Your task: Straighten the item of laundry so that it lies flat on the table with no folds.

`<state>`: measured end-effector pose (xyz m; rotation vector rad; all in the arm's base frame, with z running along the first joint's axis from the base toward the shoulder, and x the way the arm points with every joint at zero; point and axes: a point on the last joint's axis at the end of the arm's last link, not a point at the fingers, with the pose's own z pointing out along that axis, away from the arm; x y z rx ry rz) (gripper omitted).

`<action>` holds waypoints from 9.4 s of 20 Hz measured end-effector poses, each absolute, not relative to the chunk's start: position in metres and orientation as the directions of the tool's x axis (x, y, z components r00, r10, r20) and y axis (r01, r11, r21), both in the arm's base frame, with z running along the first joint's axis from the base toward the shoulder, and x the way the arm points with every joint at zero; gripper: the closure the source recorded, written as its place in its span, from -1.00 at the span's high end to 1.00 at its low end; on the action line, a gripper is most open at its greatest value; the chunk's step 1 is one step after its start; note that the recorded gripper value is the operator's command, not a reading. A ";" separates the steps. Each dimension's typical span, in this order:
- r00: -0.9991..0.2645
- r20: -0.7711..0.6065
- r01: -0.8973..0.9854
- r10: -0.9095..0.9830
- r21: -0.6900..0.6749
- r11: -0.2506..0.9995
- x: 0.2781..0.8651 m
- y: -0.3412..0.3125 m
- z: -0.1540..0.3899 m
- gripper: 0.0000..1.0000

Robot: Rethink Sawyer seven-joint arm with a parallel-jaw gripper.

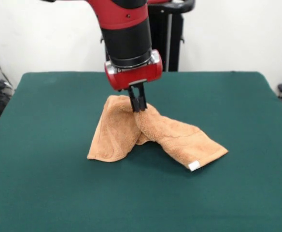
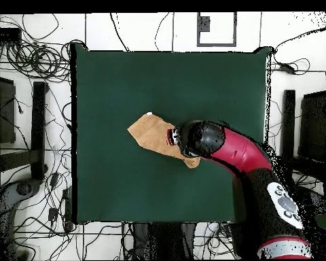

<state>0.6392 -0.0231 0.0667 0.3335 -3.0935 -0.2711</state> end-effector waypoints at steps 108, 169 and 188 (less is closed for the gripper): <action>-0.918 0.015 -0.341 -0.397 0.485 0.806 0.695 -0.028 0.027 1.00; -0.938 -0.158 -0.347 -0.309 0.476 0.808 0.702 0.009 -0.018 -1.00; -0.913 -0.186 -0.408 -0.363 0.384 0.828 0.718 0.013 0.022 -1.00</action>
